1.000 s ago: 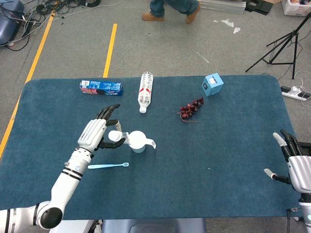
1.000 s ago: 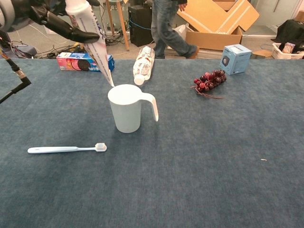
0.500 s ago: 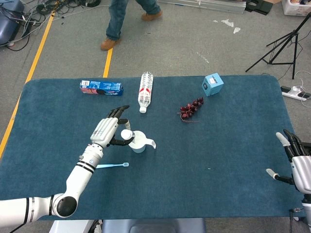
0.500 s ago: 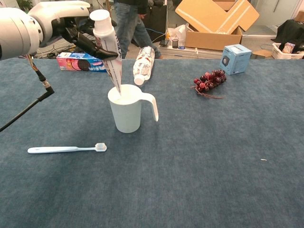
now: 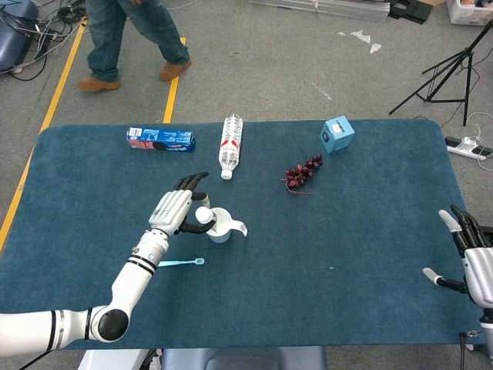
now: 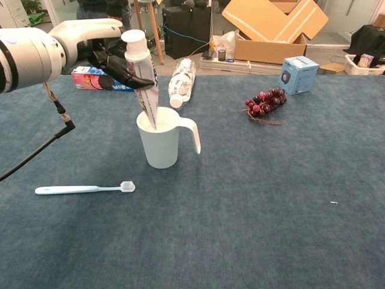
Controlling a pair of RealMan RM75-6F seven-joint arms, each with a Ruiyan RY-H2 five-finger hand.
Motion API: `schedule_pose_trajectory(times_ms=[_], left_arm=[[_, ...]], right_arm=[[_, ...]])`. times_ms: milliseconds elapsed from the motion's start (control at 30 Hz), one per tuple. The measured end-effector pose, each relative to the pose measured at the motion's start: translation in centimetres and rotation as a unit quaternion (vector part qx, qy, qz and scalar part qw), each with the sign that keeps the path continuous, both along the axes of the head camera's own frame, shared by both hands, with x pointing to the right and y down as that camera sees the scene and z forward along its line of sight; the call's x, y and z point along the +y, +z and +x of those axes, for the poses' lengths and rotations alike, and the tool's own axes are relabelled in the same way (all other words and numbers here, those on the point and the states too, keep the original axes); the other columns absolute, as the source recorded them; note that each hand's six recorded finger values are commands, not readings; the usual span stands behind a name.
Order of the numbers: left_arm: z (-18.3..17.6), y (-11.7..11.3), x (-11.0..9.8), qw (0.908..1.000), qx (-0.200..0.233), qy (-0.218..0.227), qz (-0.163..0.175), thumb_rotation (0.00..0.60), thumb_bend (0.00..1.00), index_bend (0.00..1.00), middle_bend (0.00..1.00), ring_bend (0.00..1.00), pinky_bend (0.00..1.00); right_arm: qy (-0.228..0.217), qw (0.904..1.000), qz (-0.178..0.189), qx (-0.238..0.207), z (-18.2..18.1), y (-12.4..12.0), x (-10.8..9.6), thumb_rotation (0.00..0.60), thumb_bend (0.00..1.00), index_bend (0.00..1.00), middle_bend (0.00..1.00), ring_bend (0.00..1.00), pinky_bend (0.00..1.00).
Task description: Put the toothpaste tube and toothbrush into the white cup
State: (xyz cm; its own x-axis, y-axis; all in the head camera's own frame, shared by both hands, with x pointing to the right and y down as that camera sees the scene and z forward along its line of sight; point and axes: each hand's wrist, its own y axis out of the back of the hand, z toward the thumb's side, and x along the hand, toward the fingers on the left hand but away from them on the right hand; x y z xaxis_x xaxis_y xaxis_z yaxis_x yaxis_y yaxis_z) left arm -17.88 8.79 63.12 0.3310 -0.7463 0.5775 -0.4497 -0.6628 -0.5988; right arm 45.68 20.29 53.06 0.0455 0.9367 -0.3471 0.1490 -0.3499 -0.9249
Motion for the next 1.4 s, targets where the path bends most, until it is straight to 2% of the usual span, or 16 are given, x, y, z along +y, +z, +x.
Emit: schedule_pose_trajectory(times_ms=[333, 567, 700, 833, 900, 1033, 1067, 1400], left_arm=[[-0.2, 2.9, 0.5, 0.9994, -0.007, -0.005, -0.034, 0.600, 0.41, 0.82, 0.07, 0.00, 0.00], [-0.2, 5.5, 1.1, 0.9978, -0.008, -0.009, -0.066, 0.600, 0.41, 0.74, 0.07, 0.00, 0.00], [0.1, 6.1, 1.5, 0.9971, -0.002, -0.007, -0.076, 0.600, 0.41, 0.63, 0.07, 0.00, 0.00], [0.4, 6.3, 1.7, 0.9968, -0.003, 0.003, -0.079, 0.600, 0.41, 0.46, 0.07, 0.00, 0.00], [0.4, 6.3, 1.8, 0.9968, -0.002, 0.004, -0.080, 0.600, 0.41, 0.37, 0.07, 0.00, 0.00], [0.5, 6.1, 1.8, 0.9969, 0.003, 0.004, -0.079, 0.600, 0.41, 0.08, 0.07, 0.00, 0.00], [0.6, 6.1, 1.8, 0.9970, 0.004, 0.004, -0.078, 0.600, 0.41, 0.04, 0.07, 0.00, 0.00], [0.1, 5.0, 2.1, 0.9974, 0.011, -0.003, -0.071, 0.600, 0.41, 0.00, 0.07, 0.00, 0.00]], right_arm=[[0.001, 1.0000, -0.001, -0.001, 0.1, 0.0, 0.0, 0.600, 0.00, 0.07, 0.04, 0.03, 0.42], [0.001, 1.0000, -0.001, -0.002, 0.1, 0.0, 0.0, 0.600, 0.00, 0.07, 0.05, 0.03, 0.42], [0.002, 1.0000, -0.001, -0.002, 0.2, 0.0, -0.1, 0.600, 0.00, 0.07, 0.05, 0.03, 0.42], [0.001, 1.0000, -0.002, -0.003, 0.1, -0.1, -0.1, 0.600, 0.00, 0.07, 0.05, 0.03, 0.42], [0.001, 1.0000, -0.002, -0.003, 0.1, 0.0, -0.1, 0.600, 0.00, 0.07, 0.05, 0.03, 0.42], [0.000, 1.0000, -0.003, -0.003, 0.1, 0.0, 0.0, 0.600, 0.00, 0.07, 0.05, 0.03, 0.42], [0.000, 1.0000, -0.003, -0.003, 0.1, 0.0, 0.0, 0.600, 0.00, 0.07, 0.05, 0.03, 0.42], [-0.001, 1.0000, -0.004, -0.002, 0.0, 0.1, 0.0, 0.600, 0.00, 0.07, 0.05, 0.03, 0.42]])
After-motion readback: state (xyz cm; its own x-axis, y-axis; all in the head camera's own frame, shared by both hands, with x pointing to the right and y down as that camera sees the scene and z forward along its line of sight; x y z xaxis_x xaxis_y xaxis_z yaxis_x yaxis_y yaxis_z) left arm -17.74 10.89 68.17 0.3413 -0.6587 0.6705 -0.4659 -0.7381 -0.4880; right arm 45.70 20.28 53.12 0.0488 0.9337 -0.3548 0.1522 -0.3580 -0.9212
